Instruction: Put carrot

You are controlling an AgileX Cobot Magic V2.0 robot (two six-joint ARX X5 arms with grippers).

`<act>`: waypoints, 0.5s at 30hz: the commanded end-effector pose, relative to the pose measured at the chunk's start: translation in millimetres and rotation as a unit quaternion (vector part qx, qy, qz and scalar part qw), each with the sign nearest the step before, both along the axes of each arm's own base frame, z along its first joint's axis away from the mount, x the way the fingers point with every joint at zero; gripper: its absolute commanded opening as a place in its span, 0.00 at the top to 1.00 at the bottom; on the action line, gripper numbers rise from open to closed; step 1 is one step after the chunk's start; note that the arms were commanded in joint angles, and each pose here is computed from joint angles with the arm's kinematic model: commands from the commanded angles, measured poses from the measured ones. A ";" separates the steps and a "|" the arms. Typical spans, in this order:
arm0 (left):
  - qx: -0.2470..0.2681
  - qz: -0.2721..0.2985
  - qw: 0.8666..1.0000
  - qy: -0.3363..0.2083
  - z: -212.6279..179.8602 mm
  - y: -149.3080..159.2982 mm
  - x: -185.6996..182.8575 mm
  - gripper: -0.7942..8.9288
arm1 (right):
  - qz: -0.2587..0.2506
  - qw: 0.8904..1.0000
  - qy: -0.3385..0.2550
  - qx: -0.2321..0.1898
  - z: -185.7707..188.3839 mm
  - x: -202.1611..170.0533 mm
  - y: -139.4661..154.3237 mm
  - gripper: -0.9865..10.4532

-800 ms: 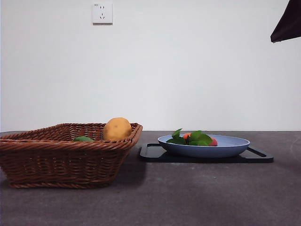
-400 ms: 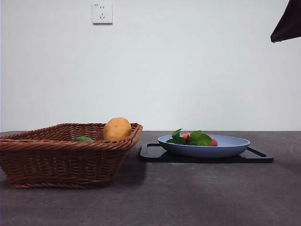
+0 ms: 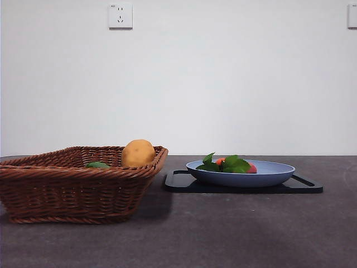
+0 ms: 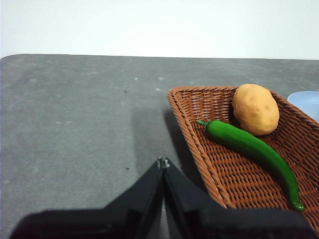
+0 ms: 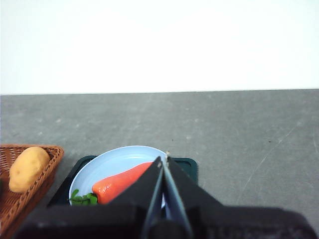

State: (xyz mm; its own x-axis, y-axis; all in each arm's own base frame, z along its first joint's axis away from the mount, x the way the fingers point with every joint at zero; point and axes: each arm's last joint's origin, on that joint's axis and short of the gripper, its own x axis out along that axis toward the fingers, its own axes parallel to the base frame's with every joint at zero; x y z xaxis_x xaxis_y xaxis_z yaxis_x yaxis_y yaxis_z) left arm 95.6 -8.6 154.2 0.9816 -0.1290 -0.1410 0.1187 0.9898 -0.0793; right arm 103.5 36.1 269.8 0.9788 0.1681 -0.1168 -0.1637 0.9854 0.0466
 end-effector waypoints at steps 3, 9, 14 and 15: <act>-0.003 0.003 1.000 -0.002 -2.3 0.2 0.5 0.91 | 0.009 1.000 0.002 0.002 -37.2 -7.4 -15.4 0.91; -0.003 0.003 1.000 -0.002 -2.3 0.2 0.5 0.91 | 0.013 1.000 0.019 0.015 -85.1 -10.0 -26.4 0.91; -0.003 0.003 1.000 -0.002 -2.3 0.2 0.5 0.91 | 0.016 0.999 0.029 0.023 -109.2 -10.1 -28.6 0.91; -0.003 0.003 1.000 -0.002 -2.3 0.2 0.5 0.91 | 0.014 0.999 0.031 0.025 -111.8 -10.2 -29.0 0.91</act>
